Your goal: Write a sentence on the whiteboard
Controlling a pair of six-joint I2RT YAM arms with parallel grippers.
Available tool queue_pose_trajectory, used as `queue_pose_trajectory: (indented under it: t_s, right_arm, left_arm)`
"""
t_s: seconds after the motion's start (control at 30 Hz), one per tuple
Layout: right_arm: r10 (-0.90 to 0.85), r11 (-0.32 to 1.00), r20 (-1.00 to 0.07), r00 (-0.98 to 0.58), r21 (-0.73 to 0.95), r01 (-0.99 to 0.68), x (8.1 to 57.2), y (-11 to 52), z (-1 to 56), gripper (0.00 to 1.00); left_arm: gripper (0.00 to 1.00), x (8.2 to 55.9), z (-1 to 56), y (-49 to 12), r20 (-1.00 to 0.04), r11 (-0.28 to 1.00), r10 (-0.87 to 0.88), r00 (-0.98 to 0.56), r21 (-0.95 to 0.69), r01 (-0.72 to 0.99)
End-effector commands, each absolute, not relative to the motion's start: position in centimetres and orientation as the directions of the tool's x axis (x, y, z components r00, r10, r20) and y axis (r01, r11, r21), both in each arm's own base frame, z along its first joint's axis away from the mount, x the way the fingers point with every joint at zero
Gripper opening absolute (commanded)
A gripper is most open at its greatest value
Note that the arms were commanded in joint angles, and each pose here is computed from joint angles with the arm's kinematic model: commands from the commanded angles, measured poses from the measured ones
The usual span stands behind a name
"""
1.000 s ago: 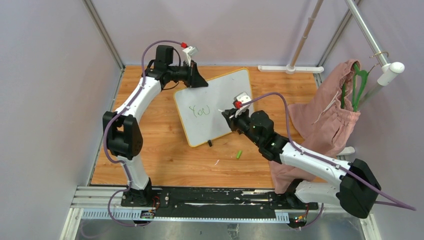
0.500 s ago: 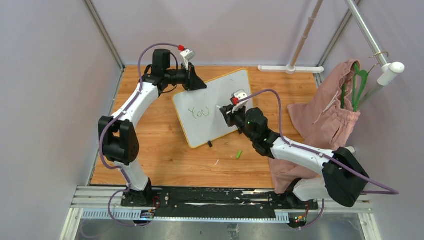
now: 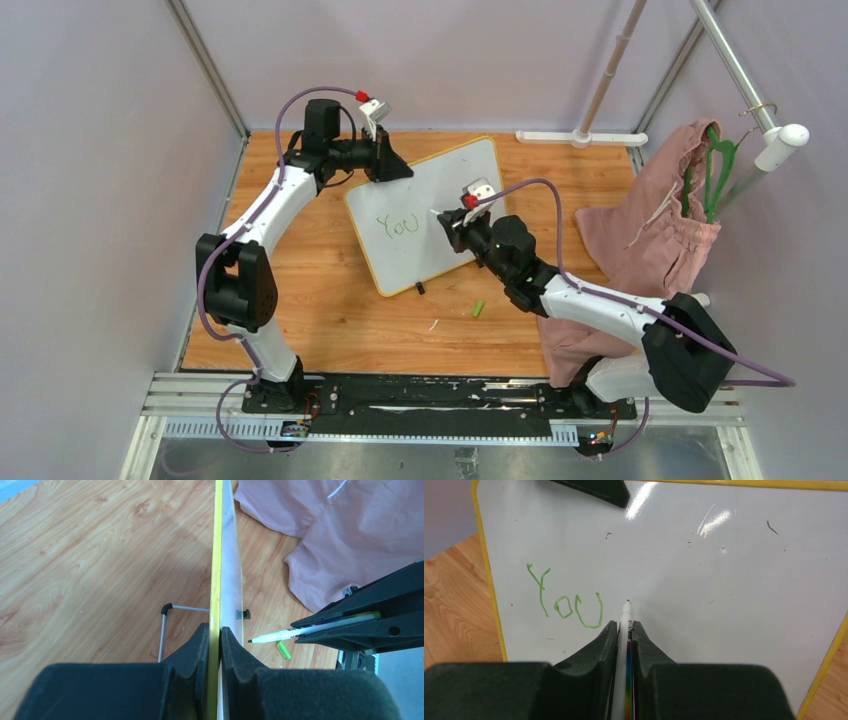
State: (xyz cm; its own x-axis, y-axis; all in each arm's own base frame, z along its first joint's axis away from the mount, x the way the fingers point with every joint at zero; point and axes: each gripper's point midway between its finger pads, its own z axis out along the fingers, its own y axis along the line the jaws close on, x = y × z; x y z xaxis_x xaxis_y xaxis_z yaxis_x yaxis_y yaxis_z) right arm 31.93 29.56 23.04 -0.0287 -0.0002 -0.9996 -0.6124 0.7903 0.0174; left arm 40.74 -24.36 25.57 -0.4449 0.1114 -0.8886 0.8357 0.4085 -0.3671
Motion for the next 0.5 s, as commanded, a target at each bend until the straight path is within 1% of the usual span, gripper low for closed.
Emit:
queue_pose_trajectory:
  t_s: [0.0,0.47]
  right_arm:
    - [0.007,0.808,-1.0,-0.03,0.023,-0.589,32.69,29.2,23.31,0.0]
    - [0.008,0.823,-0.999,-0.033,0.026,-0.568,33.51,29.33,23.37,0.0]
  left_arm:
    - [0.0,40.73,24.69,-24.31,-0.899,0.427,0.139,-0.415,-0.323,0.845]
    - [0.0,40.52,24.71,-24.36,-0.9,0.425,0.135,-0.414,-0.325,0.845]
